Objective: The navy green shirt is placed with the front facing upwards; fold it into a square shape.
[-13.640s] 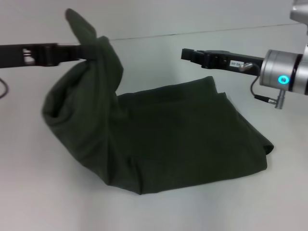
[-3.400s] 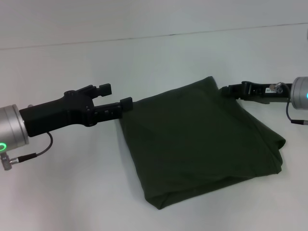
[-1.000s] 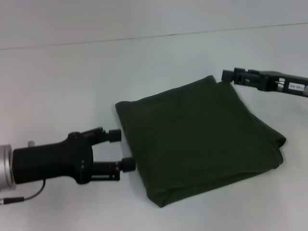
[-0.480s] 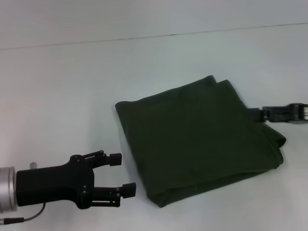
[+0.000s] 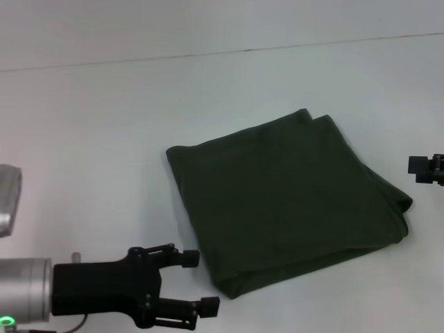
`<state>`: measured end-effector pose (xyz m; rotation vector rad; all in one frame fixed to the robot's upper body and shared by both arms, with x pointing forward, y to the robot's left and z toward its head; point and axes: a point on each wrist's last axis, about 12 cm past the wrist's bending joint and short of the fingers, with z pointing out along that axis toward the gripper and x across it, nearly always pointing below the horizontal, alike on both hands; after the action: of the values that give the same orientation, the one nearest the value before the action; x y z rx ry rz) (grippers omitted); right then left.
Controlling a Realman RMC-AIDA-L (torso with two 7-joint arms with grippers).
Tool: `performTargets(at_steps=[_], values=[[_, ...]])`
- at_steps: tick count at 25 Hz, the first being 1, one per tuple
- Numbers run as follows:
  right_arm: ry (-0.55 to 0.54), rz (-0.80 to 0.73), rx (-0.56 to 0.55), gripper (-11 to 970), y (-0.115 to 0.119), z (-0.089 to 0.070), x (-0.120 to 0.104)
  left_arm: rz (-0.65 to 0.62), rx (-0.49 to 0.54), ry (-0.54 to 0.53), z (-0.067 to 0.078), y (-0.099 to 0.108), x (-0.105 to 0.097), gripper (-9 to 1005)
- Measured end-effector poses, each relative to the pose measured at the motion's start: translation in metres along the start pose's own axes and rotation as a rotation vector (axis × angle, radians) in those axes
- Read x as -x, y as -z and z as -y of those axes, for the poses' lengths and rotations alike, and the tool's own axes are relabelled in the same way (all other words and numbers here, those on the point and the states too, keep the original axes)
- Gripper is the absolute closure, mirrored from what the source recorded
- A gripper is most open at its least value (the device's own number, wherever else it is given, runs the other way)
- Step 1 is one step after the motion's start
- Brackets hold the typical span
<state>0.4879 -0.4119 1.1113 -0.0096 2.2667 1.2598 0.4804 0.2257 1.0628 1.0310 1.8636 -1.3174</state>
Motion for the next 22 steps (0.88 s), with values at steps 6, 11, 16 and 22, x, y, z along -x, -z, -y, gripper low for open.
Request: performTargets(at_steps=[6, 11, 16, 22], values=[[0.004, 0.0, 0.005, 106, -0.004, -0.001, 0.001, -0.03, 0.001, -0.007, -0.007, -0.014, 0.004, 52], [-0.018, -0.04, -0.02, 106, -0.007, 0.002, -0.001, -0.062, 0.009, -0.018, -0.012, -0.022, 0.007, 74], [-0.064, -0.069, -0.085, 106, -0.005, 0.009, -0.004, -0.06, 0.016, -0.03, -0.013, -0.021, 0.01, 93], [-0.083, -0.086, -0.116, 105, -0.008, 0.012, -0.006, -0.061, 0.02, -0.044, -0.015, -0.022, 0.014, 93]])
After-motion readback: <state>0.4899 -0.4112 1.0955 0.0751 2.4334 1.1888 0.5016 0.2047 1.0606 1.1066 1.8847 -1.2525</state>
